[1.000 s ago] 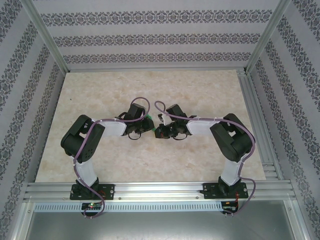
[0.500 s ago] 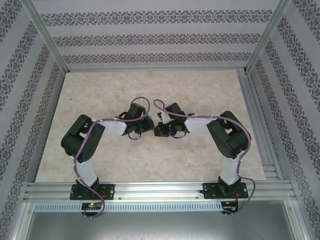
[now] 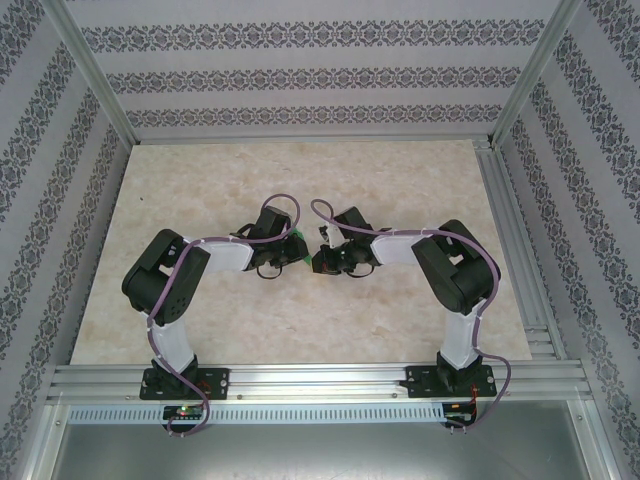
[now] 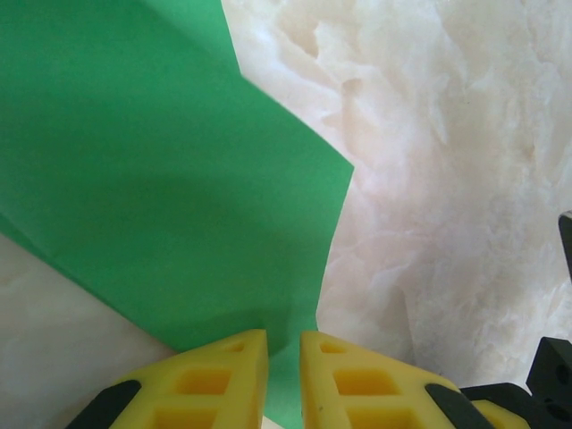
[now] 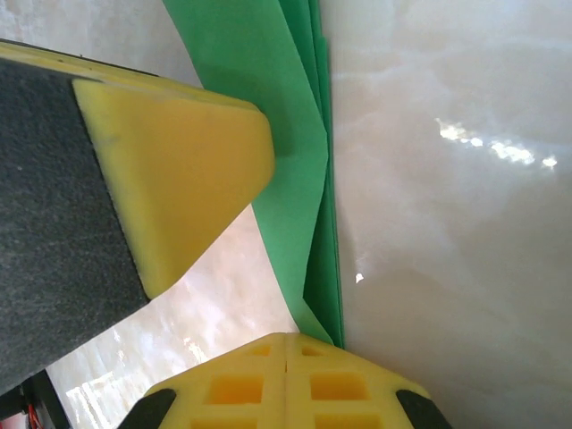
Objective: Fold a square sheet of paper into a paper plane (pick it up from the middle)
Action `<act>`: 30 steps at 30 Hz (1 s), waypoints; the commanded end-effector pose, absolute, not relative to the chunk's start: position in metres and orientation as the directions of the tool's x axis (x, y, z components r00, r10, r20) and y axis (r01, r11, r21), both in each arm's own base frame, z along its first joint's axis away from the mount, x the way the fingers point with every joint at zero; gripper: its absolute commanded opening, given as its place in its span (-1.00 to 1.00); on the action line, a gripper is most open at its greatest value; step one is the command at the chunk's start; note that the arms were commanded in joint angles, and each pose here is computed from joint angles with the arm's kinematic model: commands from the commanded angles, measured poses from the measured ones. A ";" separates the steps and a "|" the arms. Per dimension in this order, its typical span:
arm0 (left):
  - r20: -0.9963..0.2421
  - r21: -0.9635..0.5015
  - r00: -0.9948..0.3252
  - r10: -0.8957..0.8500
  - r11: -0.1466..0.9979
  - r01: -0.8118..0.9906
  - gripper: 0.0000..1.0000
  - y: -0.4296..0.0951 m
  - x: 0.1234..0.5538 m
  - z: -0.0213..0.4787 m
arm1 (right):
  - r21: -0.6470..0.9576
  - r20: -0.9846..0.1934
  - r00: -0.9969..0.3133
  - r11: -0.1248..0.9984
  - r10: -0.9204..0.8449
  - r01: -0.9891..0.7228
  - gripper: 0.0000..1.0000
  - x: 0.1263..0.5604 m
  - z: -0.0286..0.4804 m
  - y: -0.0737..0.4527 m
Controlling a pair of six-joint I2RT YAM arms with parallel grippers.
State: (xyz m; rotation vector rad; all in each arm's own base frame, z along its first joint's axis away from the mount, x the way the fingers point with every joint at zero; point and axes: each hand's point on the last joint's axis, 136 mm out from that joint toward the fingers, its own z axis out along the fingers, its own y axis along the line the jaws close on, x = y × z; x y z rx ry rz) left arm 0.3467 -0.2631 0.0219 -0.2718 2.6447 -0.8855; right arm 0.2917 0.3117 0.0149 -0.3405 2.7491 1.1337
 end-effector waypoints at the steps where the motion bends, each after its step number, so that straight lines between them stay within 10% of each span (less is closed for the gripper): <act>1: -0.214 -0.553 -0.933 -0.288 0.823 -0.127 -0.62 -0.252 0.338 0.001 | 0.670 -0.183 -0.975 0.709 -0.128 -0.219 -0.93 0.289 0.005 0.302; 30: -0.215 -0.560 -0.934 -0.286 0.819 -0.122 -0.63 -0.253 0.338 0.003 | 0.732 -0.258 -0.959 0.624 -0.114 -0.271 -0.89 0.302 0.051 0.317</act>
